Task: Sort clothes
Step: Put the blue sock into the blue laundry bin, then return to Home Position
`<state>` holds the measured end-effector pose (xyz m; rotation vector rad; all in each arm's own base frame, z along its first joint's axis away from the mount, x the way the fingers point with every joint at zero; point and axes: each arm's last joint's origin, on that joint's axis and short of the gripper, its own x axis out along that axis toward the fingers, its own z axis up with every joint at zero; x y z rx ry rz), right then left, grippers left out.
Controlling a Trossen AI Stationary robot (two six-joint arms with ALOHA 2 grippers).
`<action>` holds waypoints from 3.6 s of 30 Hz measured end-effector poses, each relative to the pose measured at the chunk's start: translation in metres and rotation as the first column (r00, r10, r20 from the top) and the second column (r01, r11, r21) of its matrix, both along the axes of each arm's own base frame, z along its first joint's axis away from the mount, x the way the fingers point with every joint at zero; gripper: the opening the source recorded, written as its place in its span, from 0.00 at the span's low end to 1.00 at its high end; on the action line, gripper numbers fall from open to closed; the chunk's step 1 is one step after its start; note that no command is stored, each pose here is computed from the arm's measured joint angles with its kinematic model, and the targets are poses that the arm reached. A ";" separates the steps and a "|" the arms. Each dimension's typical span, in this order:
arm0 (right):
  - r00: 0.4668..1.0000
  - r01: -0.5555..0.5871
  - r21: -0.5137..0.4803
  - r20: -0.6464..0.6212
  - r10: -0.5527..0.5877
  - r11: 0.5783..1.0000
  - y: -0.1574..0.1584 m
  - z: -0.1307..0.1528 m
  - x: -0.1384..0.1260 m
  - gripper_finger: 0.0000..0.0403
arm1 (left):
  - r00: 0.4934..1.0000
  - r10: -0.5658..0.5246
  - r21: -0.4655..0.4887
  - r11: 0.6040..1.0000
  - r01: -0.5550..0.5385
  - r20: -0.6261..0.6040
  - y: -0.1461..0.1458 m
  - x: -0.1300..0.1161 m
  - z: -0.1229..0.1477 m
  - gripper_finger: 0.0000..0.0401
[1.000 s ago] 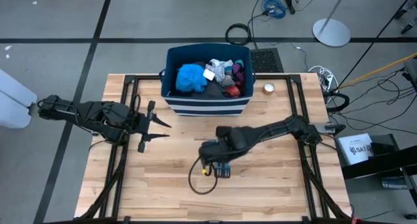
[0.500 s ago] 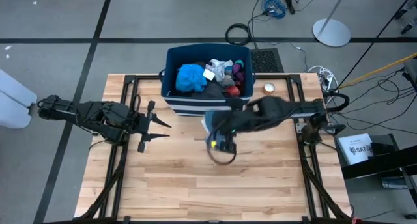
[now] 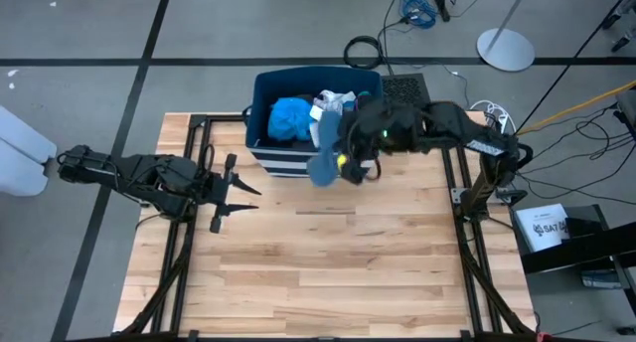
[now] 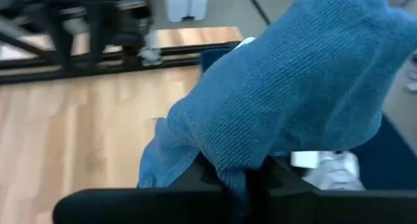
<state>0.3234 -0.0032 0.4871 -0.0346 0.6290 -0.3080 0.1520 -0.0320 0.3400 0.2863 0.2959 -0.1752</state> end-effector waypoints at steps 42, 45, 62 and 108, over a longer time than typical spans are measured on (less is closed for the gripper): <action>0.804 0.594 0.121 -0.080 -0.589 0.795 -0.176 -0.050 -0.022 0.10 | 1.000 0.000 0.001 1.000 0.000 0.001 0.000 0.000 0.000 0.39; 0.807 0.590 0.121 -0.079 -0.585 0.798 -0.174 -0.051 -0.021 0.13 | 1.000 0.000 0.001 1.000 0.000 0.000 0.000 0.000 0.000 0.39; 0.827 0.562 0.103 -0.090 -0.556 0.820 -0.169 -0.051 -0.018 0.38 | 1.000 0.000 0.001 1.000 0.000 0.000 0.000 0.000 0.000 0.39; 0.952 0.282 0.092 0.099 -0.291 0.955 -0.129 -0.014 -0.022 0.61 | 0.957 0.221 -0.090 0.974 -0.208 0.186 0.016 -0.042 0.030 0.39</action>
